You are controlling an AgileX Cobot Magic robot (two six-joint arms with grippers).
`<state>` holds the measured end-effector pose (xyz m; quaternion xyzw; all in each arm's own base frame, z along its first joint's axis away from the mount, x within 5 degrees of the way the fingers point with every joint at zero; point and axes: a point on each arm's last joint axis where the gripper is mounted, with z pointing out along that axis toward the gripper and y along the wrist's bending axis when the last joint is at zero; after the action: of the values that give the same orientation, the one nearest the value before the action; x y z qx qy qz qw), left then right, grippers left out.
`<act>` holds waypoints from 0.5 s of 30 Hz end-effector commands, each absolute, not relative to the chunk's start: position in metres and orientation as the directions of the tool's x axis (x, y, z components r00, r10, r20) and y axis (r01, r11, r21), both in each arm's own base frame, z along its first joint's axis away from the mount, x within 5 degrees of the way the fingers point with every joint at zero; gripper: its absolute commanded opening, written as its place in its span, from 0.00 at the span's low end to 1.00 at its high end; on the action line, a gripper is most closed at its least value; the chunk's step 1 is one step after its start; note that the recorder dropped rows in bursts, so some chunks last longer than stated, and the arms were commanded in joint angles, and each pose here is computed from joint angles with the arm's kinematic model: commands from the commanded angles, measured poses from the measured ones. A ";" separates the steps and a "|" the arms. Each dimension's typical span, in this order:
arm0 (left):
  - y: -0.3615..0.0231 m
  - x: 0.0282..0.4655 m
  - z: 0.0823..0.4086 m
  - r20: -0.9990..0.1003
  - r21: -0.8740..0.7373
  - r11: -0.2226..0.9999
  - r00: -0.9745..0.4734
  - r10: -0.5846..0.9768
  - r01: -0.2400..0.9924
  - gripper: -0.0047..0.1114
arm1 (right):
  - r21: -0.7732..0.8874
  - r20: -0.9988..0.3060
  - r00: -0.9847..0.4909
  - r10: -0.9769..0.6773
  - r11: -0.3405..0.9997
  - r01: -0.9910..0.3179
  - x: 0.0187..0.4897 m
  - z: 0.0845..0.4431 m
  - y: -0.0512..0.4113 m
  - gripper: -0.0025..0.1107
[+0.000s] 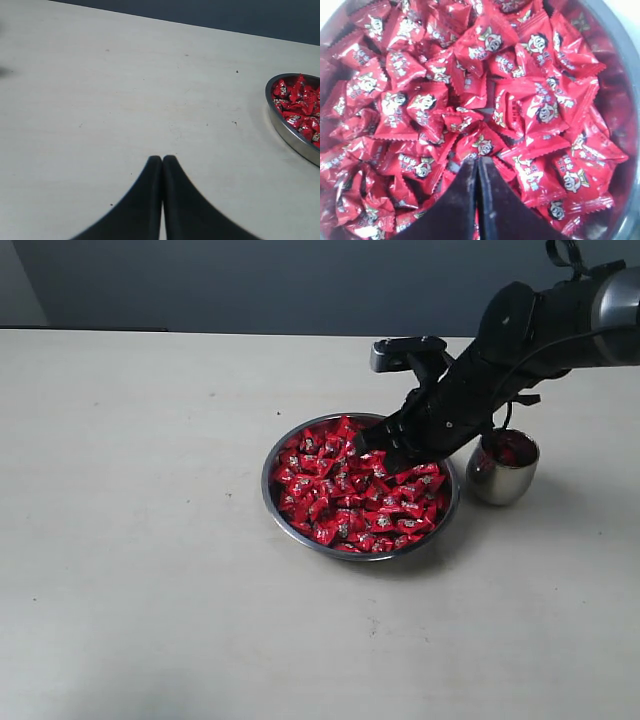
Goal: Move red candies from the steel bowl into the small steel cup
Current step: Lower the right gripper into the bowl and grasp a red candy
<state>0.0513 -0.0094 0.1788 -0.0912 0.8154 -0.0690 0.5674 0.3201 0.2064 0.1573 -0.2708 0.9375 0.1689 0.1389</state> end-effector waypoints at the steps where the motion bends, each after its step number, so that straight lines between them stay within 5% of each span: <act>1: -0.009 0.051 0.178 -0.913 -0.216 0.974 -0.337 -0.228 -0.072 0.04 | 0.240 -0.345 -0.809 -0.476 0.789 -0.566 0.319 0.161 0.206 0.03; 9: -0.009 0.051 0.178 -0.913 -0.216 0.974 -0.337 -0.228 -0.072 0.04 | 0.248 -0.320 -0.810 -0.492 0.781 -0.572 0.315 0.159 0.209 0.38; 15: -0.009 0.051 0.178 -0.913 -0.216 0.974 -0.337 -0.228 -0.072 0.04 | 0.234 -0.317 -0.794 -0.519 0.768 -0.596 0.312 0.150 0.218 0.41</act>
<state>0.0513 -0.0094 0.1788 -0.0912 0.8154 -0.0690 0.5674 0.3114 0.2137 0.1556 -0.2873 0.9353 0.1707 0.1163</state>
